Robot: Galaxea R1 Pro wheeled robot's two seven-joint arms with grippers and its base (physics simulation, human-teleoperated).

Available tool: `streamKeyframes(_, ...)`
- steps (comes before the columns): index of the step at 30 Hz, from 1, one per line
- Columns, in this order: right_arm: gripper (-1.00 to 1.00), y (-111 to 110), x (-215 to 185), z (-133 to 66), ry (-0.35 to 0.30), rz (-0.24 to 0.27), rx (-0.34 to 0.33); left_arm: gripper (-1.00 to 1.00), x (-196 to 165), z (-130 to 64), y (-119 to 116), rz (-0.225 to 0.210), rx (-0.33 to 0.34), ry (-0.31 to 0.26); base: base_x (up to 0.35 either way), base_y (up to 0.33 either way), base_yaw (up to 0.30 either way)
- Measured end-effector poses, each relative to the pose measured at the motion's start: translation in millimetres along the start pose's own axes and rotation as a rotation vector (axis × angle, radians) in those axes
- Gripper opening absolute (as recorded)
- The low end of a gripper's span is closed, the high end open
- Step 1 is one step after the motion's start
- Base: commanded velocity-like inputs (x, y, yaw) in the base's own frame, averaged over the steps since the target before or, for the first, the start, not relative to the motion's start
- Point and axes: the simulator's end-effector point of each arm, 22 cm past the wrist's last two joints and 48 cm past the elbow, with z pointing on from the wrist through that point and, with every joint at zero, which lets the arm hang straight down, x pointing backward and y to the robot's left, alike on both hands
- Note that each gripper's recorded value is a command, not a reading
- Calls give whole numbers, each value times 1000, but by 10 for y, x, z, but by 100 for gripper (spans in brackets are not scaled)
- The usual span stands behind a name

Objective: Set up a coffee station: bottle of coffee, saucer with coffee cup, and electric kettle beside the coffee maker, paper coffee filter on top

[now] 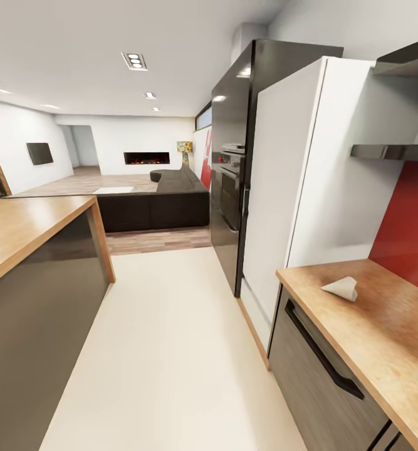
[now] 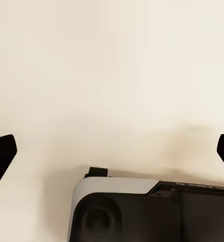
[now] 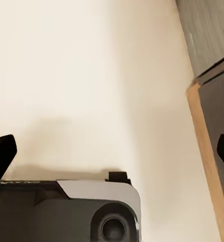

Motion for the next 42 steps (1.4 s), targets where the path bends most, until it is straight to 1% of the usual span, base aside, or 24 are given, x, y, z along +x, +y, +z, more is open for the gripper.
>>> streamKeyframes(1, 100, 3, -206, 12, -38, 0, -1, 100, -3, -10, 1, 0, 0, 0, 0, 0, 0)
streamKeyframes(2, 100, 5, -325, 11, -60, 0, -1, 100, -6, -20, 1, 0, 0, 0, 0, 0, 0)
streamKeyframes(4, 100, 18, -775, 3, -128, -1, -4, 100, -8, -41, 3, 0, -1, 1, 0, 0, 0)
streamKeyframes(5, 100, 26, -978, -13, -148, -1, -6, 100, -7, -52, 3, 0, -1, 2, 0, 0, 0)
streamKeyframes(6, 100, 28, -1087, -30, -157, -1, -7, 100, -8, -61, 3, 0, -1, 2, 0, 0, 0)
streamKeyframes(9, 100, 53, -1720, -164, -209, 0, -10, 100, 19, -99, -3, 1, 1, 10, 0, 0, 0)
streamKeyframes(10, 100, 56, -1839, -206, -220, 0, -10, 100, 34, -113, -4, 1, 1, 14, 0, 0, 0)
streamKeyframes(12, 100, 92, -2247, -332, -268, 4, -15, 100, 102, -150, -5, 1, 2, 30, 0, 0, 0)
streamKeyframes(14, 100, 183, -2979, -546, -363, 17, -27, 100, 200, -196, -5, 2, 2, 52, 0, 0, 0)
streamKeyframes(15, 100, 196, -3183, -618, -388, 20, -29, 100, 218, -211, -4, 2, 2, 56, 0, 0, 0)
streamKeyframes(16, 100, 216, -3490, -726, -416, 23, -33, 100, 245, -228, -4, 2, 2, 63, 0, 0, 0)
streamKeyframes(18, 100, 238, -3888, -882, -437, 26, -38, 100, 267, -254, -3, 2, 2, 69, 0, 0, 0)
streamKeyframes(19, 100, 243, -4015, -937, -441, 27, -40, 100, 271, -265, -3, 2, 2, 70, 0, 0, 0)
streamKeyframes(21, 100, 257, -4483, -1136, -453, 25, -45, 100, 280, -287, -2, 2, 2, 73, 0, 0, 0)
streamKeyframes(22, 100, 258, -4621, -1202, -460, 25, -46, 100, 280, -297, -2, 2, 2, 73, 0, 0, 0)
streamKeyframes(25, 100, 263, -5195, -1491, -489, 22, -49, 100, 281, -325, -1, 2, 2, 75, 0, 0, 0)
streamKeyframes(26, 100, 263, -5455, -1642, -505, 20, -50, 100, 281, -334, -1, 2, 2, 75, 0, 0, 0)
streamKeyframes(27, 100, 260, -5633, -1757, -524, 20, -50, 100, 280, -343, 0, 2, 2, 75, 0, 0, 0)
streamKeyframes(31, 100, 235, -5962, -2040, -558, 18, -49, 100, 277, -378, 1, 2, 2, 75, 0, 0, 0)
streamKeyframes(34, 100, 212, -6103, -2236, -597, 20, -50, 100, 275, -395, 2, 2, 2, 75, 0, 0, 0)
streamKeyframes(35, 100, 208, -6123, -2263, -603, 21, -50, 100, 275, -395, 1, 3, 2, 75, 0, 0, 0)
streamKeyframes(38, 100, 206, -6155, -2306, -614, 21, -51, 100, 273, -394, 12, 3, 1, 74, 0, 0, 0)
streamKeyframes(40, 100, 271, -6069, -2222, -592, 10, -66, 100, 326, -410, 23, -2, -5, 87, 0, 0, 0)
streamKeyframes(42, 100, 283, -6006, -2157, -566, 8, -70, 100, 326, -410, 22, -3, -5, 87, 0, 0, 0)
